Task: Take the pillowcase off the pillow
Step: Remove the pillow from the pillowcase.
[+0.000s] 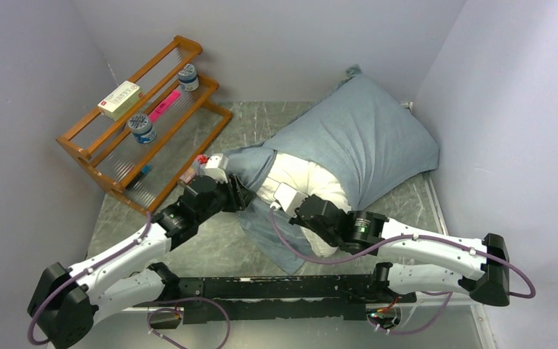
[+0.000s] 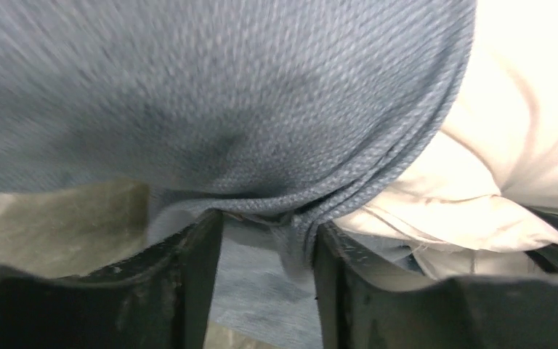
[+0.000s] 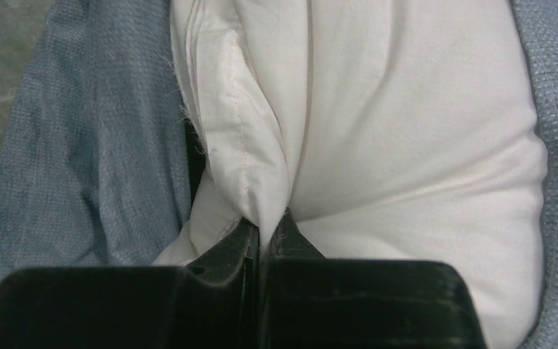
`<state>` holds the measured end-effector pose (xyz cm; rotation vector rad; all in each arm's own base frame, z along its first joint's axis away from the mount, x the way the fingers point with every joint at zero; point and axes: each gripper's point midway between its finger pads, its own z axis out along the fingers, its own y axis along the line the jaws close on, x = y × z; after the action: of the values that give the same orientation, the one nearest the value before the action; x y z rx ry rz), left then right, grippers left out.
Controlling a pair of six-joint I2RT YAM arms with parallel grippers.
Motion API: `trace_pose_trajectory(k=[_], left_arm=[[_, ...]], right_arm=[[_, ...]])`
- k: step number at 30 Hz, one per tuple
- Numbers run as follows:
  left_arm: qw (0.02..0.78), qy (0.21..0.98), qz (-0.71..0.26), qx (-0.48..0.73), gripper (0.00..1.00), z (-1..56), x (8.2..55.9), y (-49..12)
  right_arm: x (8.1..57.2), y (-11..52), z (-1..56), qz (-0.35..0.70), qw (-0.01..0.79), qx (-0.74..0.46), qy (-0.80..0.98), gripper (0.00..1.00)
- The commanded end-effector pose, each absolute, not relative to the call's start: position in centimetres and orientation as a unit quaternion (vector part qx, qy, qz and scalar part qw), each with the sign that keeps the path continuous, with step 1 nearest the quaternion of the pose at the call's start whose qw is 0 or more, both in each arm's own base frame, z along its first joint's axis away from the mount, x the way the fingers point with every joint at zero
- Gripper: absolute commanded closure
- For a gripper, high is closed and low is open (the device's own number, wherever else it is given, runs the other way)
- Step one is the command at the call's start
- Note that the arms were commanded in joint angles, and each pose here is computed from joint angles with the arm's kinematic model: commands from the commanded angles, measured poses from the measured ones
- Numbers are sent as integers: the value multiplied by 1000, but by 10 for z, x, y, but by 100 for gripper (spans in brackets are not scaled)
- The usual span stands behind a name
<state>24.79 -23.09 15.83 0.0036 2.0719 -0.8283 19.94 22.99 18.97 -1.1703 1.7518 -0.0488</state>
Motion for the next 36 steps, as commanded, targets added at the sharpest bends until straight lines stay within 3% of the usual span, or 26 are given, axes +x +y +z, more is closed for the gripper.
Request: trace_pose_trajectory(k=[1,9,16,23,32,36], left_arm=[[510,805,-302,17,43,206,267,-212],[490,796,-343,99,25,238,259,-239],[473,794,-359,125,22,255,256,-255],[474,827,-276,122,21,243,255,-271],[472,850,-210,102,28,214,268,-272],[473,862,-162,82,44,198,274,-257]], right_arm=[[197,203,176,-76,458,-506,726,100],[193,214,171,-60,451,-521,722,100],[193,214,174,-57,454,-518,722,100],[193,216,174,-56,455,-517,722,100],[194,214,178,-57,463,-510,722,100],[198,206,182,-73,472,-494,726,100]])
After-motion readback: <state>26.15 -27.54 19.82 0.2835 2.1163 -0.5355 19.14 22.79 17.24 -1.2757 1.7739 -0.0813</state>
